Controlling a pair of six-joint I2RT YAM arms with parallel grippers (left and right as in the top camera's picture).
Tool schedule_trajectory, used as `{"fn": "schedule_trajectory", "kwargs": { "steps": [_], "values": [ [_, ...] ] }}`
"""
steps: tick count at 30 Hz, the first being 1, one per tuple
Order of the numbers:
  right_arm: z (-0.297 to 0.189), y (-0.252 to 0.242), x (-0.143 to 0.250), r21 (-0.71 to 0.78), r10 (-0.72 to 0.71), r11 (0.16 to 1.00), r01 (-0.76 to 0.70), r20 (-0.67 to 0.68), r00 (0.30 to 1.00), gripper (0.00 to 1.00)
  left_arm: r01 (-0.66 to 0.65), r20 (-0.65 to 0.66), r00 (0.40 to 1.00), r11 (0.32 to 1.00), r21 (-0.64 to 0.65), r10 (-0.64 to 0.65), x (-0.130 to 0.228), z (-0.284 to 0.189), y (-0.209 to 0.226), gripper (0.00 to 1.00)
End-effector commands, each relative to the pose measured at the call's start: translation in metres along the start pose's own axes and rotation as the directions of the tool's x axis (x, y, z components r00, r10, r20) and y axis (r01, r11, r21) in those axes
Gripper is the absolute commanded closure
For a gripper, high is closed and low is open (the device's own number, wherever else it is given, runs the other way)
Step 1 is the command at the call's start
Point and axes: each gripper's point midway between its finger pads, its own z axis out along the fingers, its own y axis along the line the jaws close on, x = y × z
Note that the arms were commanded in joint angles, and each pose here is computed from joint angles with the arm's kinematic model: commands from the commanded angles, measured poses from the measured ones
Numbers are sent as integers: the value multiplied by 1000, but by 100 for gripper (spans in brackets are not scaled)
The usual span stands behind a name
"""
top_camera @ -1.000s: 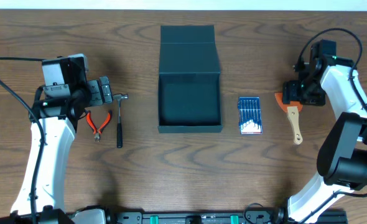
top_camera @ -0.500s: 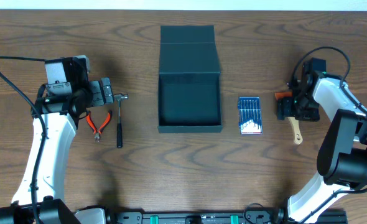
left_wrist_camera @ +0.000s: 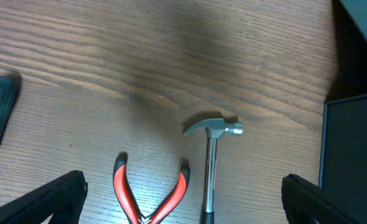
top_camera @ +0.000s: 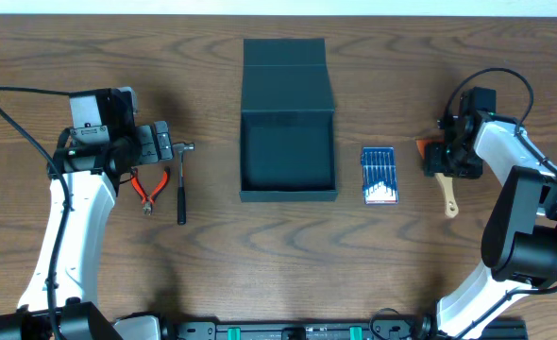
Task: Pack container
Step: 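Reach the right gripper to the orange scraper and grasp its handle, then carry the scraper into the green box and release it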
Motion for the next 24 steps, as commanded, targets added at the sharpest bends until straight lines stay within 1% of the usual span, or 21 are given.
{"fn": "schedule_trajectory", "kwargs": {
  "steps": [1,3,6,8,10,12,16,19,20,21,22,24],
  "values": [
    [13,-6,14,6,16,1000,-15,-52,999,43,-7,13,1000,1000,-8,7,-7,-2,2,1],
    [13,-5,15,6,15,1000,-15,-56,998,49,-7,14,1000,1000,-8,7,-8,-2,2,2],
    [13,-4,15,-1,15,1000,-15,-56,998,65,-7,14,1000,1000,-8,7,-8,-2,2,2],
    [13,-2,15,-10,15,1000,-15,-54,998,70,-7,14,1000,1000,-8,7,-8,-2,2,2],
    [11,0,12,-23,15,1000,-16,-49,999,78,-7,14,1000,1000,-8,7,-8,-2,2,2],
    [2,2,7,-35,19,999,-21,-40,999,80,-7,14,1000,1000,-8,7,-8,-2,2,2],
    [-40,15,-19,-68,0,998,1,17,1000,82,-7,14,1000,1000,-8,7,-8,-2,2,2],
    [-95,40,-49,-83,-67,994,77,120,991,93,-7,14,1000,1000,-8,7,-7,-2,2,2],
    [-117,54,-59,-88,-112,988,128,167,979,99,-7,14,1000,1000,-8,7,-8,-2,2,2],
    [-142,76,-69,-98,-181,973,208,230,956,99,-7,14,1000,1000,-8,7,-8,-2,2,2],
    [-157,91,-75,-105,-227,959,264,273,935,99,-6,14,1000,1000,-8,6,-8,-2,2,2],
    [-195,137,-84,-107,-363,896,431,385,849,99,-7,14,1000,1000,-7,7,-7,-2,2,2]
  ]
}}
